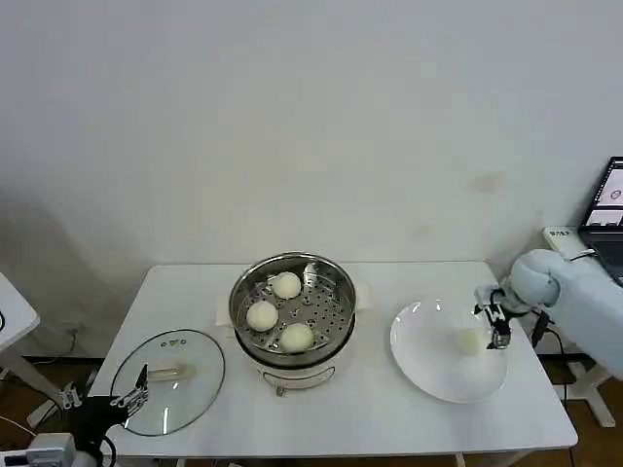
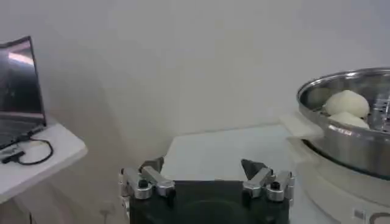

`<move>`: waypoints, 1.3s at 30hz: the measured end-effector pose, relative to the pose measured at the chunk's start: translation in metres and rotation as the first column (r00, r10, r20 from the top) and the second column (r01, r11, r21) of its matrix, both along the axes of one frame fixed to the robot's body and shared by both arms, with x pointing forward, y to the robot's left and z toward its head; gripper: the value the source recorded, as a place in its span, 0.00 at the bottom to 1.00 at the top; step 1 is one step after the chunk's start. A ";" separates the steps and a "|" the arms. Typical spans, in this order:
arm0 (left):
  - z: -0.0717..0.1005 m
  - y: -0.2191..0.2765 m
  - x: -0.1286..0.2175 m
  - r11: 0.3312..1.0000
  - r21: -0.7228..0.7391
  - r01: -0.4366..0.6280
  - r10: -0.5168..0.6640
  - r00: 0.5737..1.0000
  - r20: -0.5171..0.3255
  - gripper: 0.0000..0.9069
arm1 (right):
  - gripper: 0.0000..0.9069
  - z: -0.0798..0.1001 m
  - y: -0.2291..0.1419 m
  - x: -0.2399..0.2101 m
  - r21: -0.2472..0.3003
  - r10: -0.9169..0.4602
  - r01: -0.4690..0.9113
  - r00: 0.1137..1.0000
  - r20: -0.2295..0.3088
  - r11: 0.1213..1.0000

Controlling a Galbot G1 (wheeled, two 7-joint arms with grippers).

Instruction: Take steamed baozi put them in steamer then cover it.

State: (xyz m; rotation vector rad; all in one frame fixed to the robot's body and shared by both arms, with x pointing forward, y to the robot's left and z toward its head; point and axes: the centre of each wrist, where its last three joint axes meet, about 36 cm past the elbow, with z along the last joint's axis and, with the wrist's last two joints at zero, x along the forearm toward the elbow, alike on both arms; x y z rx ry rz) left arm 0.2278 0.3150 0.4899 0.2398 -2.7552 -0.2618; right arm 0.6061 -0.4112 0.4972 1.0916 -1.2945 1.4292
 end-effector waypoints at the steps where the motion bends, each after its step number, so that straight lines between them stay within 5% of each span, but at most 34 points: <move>1: 0.000 0.000 0.000 1.000 0.000 -0.001 0.001 1.000 -0.002 1.00 | 1.00 -0.003 0.000 0.000 0.000 -0.002 0.002 1.000 -0.003 1.000; 12: -0.001 0.000 -0.003 1.000 -0.001 -0.004 0.004 1.000 -0.009 1.00 | 1.00 -0.027 0.004 0.008 0.013 -0.021 0.021 1.000 -0.015 1.000; 21: -0.001 -0.001 -0.003 1.000 -0.008 -0.003 0.003 1.000 -0.010 1.00 | 0.88 -0.042 0.008 0.009 0.012 -0.032 0.032 0.999 -0.028 0.999; 30: -0.001 -0.001 -0.003 1.000 -0.008 -0.003 0.003 1.000 -0.010 1.00 | 0.78 -0.045 0.004 0.010 0.008 -0.048 0.048 0.999 -0.023 0.999; 39: 0.003 -0.004 -0.003 1.000 -0.013 0.001 -0.001 1.000 0.001 1.00 | 0.78 -0.039 0.004 0.009 0.010 -0.051 0.051 0.998 -0.022 0.999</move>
